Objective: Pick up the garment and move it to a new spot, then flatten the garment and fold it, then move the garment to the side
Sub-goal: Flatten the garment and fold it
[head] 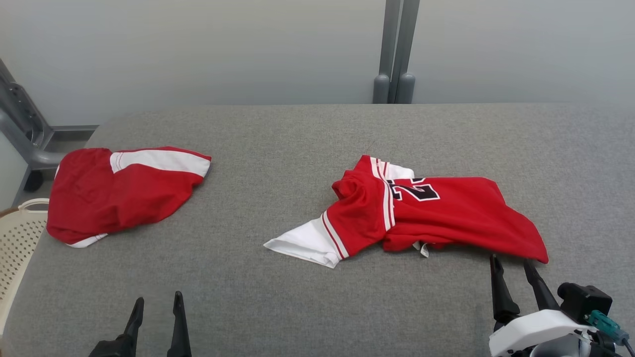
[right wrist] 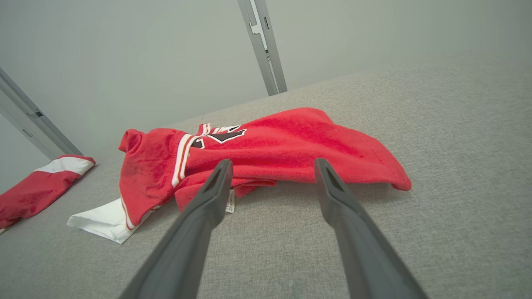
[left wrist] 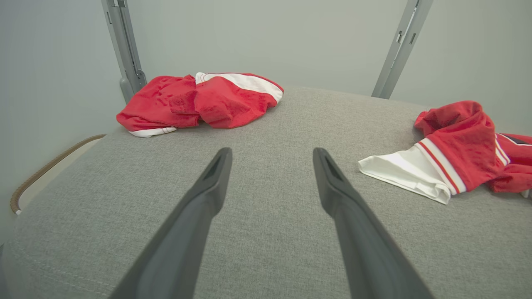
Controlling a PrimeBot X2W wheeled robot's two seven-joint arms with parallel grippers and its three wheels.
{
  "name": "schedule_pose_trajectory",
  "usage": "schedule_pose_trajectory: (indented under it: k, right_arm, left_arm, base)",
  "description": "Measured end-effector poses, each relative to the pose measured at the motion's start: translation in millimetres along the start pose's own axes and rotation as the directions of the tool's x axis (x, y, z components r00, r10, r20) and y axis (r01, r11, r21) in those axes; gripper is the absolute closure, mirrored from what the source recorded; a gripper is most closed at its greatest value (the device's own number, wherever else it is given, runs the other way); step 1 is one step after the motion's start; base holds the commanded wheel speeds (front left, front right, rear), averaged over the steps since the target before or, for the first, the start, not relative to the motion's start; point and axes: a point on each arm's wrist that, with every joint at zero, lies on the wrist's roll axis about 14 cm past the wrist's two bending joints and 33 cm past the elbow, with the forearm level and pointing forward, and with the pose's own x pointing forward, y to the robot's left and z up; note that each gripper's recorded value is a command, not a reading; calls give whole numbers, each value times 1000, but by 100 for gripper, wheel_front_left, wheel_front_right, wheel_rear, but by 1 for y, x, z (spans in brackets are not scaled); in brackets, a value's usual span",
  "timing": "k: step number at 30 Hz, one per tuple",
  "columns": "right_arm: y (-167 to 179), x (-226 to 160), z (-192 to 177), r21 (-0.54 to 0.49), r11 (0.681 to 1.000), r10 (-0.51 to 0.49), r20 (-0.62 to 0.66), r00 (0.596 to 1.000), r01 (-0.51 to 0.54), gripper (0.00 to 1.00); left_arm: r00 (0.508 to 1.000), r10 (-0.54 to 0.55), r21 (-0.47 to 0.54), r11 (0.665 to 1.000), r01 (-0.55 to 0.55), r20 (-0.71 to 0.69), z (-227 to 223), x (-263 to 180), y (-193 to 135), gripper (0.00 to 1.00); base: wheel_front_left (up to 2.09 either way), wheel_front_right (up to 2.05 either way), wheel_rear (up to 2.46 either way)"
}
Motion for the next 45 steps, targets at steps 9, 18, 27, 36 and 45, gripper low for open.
schedule_pose_trajectory:
  k: [9, 18, 27, 36, 45]
  right_arm:
    - [1, 2, 3, -9, 1000, 3, 7, 1000, -3, 0]
    - [-14, 0, -3, 4, 999, -44, -9, 999, 44, 0]
    - [-62, 6, 7, -31, 982, -186, -28, 982, 185, 0]
    - [-84, 31, 16, -108, 965, -243, -42, 969, 237, 0]
    - [-98, 37, -2, -123, 956, -279, -90, 956, 267, 0]
  left_arm:
    - [999, -19, -7, 1000, 19, -34, -10, 2, -5, 0]
    - [997, -63, -4, 998, 62, -49, -13, 8, -14, 0]
    - [969, -225, 51, 972, 231, -99, -13, 36, -54, 0]
    - [904, -362, 116, 912, 394, -227, -37, 74, -94, 0]
    - [862, -387, 114, 889, 443, -329, -75, 96, -102, 0]
  base:
    - [0, 0, 0]
    - [0, 0, 0]
    - [0, 0, 0]
    - [0, 0, 0]
    - [0, 0, 0]
